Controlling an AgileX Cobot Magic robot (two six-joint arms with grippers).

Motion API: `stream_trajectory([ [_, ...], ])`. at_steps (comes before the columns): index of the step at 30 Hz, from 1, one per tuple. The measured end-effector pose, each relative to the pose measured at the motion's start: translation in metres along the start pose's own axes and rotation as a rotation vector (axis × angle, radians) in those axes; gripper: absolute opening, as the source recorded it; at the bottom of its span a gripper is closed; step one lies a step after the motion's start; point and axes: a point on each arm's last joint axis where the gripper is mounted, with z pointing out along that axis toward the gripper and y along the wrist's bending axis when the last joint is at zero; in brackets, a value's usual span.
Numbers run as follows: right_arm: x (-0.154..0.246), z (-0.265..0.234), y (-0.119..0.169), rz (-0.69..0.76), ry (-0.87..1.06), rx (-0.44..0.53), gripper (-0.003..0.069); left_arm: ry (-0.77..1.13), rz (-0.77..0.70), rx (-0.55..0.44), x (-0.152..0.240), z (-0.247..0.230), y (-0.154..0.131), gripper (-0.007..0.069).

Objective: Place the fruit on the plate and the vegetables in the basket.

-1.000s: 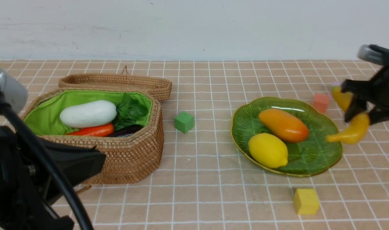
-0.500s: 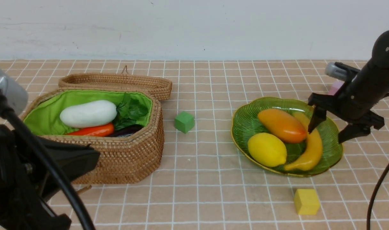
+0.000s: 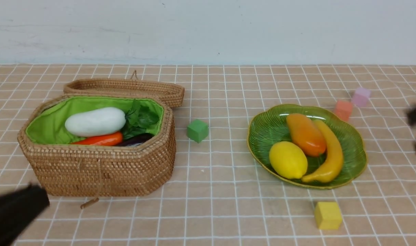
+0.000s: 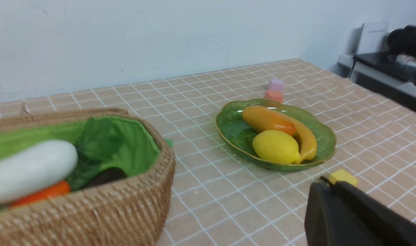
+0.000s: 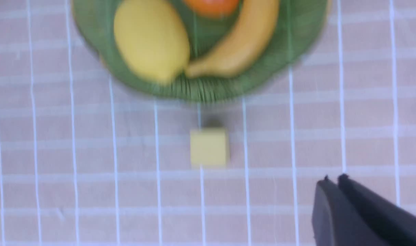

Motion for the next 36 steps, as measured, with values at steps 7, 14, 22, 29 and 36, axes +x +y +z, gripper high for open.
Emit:
stream_trajectory([
  [7, 0.096, -0.029, -0.003, 0.016, -0.114, -0.015, 0.0006, -0.011, -0.041, 0.020, 0.019, -0.001, 0.002, -0.0013],
  [14, 0.149, -0.044, -0.004, 0.040, -0.278, -0.053, 0.0015, -0.011, -0.041, 0.020, 0.019, -0.001, 0.002, -0.0013],
  [22, 0.175, -0.044, -0.007, 0.038, -0.449, -0.067, 0.0023, -0.011, -0.041, 0.020, 0.019, -0.001, 0.002, -0.0013],
  [29, 0.182, -0.043, -0.012, -0.005, -0.439, -0.012, 0.0031, -0.011, -0.041, 0.020, 0.019, -0.001, 0.002, -0.0013],
  [36, 0.181, -0.038, -0.029, -0.215, -0.702, 0.209, 0.0036, -0.011, -0.038, 0.019, 0.019, -0.001, 0.002, -0.0013],
])
